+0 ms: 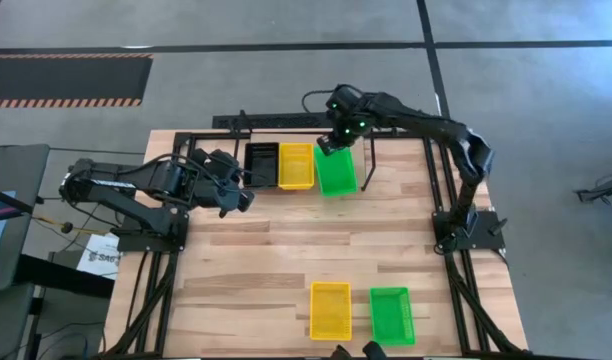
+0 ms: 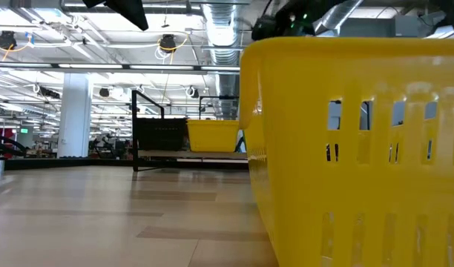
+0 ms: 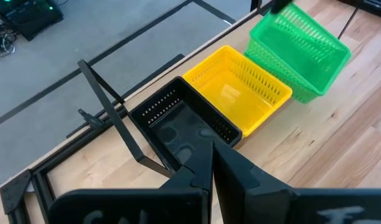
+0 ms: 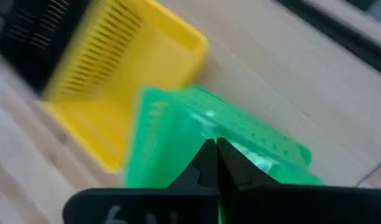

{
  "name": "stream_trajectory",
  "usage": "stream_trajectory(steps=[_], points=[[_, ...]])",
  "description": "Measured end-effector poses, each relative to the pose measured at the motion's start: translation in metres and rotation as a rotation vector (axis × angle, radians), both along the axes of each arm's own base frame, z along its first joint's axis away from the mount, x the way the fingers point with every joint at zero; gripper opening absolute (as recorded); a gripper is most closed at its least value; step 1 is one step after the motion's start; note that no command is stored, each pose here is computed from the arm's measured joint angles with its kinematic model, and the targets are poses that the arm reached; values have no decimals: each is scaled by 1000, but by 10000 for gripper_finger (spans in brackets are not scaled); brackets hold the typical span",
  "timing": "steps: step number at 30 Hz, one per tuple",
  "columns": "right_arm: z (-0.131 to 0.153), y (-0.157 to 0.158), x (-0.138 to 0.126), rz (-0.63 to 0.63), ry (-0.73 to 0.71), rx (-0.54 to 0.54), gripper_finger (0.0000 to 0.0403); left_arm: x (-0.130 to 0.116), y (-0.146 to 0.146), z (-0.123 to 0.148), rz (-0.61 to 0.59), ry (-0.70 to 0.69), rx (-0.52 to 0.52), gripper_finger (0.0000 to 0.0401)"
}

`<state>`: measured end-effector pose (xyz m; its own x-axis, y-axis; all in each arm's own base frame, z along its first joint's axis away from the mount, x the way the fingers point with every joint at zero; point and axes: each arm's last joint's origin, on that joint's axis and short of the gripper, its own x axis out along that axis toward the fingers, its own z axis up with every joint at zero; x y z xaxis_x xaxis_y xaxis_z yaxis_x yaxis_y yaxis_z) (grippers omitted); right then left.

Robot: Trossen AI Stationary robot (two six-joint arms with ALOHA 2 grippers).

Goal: Stack baskets on shelf by color
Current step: Stack the top green bin on top of the stacked green bins on the shelf

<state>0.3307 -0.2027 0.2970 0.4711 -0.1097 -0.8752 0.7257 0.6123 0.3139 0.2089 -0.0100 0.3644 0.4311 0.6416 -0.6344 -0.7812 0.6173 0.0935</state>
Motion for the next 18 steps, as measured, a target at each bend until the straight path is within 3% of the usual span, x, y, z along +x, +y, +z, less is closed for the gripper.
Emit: stream_trajectory(steps=[3,9,18], points=[[-15,-3,6,9,39,12,3,0,0,0,2,-3,-6,0],[-16,-6,6,17,37,3,2,0,0,0,7,-8,-10,0],[21,0,-11,-8,-52,-70,1,0,0,0,8,-9,-6,0]])
